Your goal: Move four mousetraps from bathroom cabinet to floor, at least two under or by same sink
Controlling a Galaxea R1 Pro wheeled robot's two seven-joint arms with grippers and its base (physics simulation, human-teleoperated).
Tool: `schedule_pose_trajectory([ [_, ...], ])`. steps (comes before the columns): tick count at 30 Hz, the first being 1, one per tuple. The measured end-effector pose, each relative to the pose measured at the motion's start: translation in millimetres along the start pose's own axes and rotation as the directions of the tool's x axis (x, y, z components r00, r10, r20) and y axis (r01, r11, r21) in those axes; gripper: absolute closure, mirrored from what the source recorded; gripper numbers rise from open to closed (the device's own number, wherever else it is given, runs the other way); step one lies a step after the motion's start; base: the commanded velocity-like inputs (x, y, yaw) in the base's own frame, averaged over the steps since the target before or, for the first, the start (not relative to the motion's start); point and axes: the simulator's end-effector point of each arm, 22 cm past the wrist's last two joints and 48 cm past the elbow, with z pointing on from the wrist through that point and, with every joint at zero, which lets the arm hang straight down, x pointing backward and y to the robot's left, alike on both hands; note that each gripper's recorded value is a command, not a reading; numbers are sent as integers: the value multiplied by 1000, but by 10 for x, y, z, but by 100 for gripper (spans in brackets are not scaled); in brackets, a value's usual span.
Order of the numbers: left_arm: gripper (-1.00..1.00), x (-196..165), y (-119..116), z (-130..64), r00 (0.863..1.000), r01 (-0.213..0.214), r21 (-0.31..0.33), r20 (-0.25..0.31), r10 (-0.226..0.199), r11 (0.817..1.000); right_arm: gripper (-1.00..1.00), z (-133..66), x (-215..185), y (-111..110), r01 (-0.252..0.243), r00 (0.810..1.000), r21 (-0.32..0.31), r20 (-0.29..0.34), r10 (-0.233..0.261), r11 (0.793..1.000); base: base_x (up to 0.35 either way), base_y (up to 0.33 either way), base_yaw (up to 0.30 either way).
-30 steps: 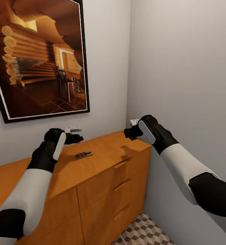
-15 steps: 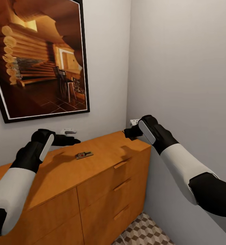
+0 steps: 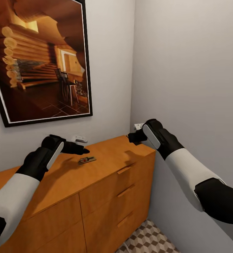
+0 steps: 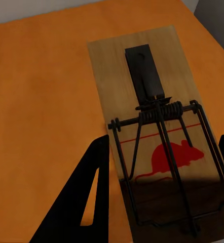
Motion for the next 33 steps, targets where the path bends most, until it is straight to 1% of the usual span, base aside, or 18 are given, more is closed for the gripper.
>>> schedule_pose_trajectory([
  [7, -100, -28, -75, -13, 1000, -17, 14, 6, 17, 1000, 100, -1, 0, -1, -1, 1000, 0, 0, 1, 1000, 0, 0, -15],
  [13, -100, -41, -99, -31, 1000, -26, 17, 9, 26, 1000, 100, -19, -9, 3, 0, 1000, 0, 2, 0, 1000, 0, 0, -168],
  [15, -100, -34, -121, -31, 999, -37, 18, 6, 37, 999, 100, -28, -16, 6, 0, 1000, 0, 4, 0, 1000, 0, 0, -101],
  [16, -100, 5, -162, -13, 998, -62, 19, -6, 62, 998, 100, -28, -17, 6, 0, 1000, 0, 4, 0, 1000, 0, 0, -28],
  [19, -100, 19, -151, -14, 998, -68, 16, -10, 69, 998, 100, -29, -17, 6, -1, 1000, 0, 4, 1, 1000, 0, 0, -16],
  [24, -100, 37, -148, -20, 997, -70, 24, -14, 70, 997, 100, -30, -17, 6, -1, 1000, 0, 4, 1, 1000, 0, 0, -5],
  [29, -100, 50, -225, -33, 998, -60, 72, -13, 61, 996, 100, -26, -11, 4, 0, 1000, 1, 3, 0, 1000, 0, 0, -1],
  [33, -100, 74, -150, -57, 998, -56, 70, -17, 57, 996, 100, -24, -9, 2, 0, 1000, 1, 2, 0, 1000, 0, 0, 0],
])
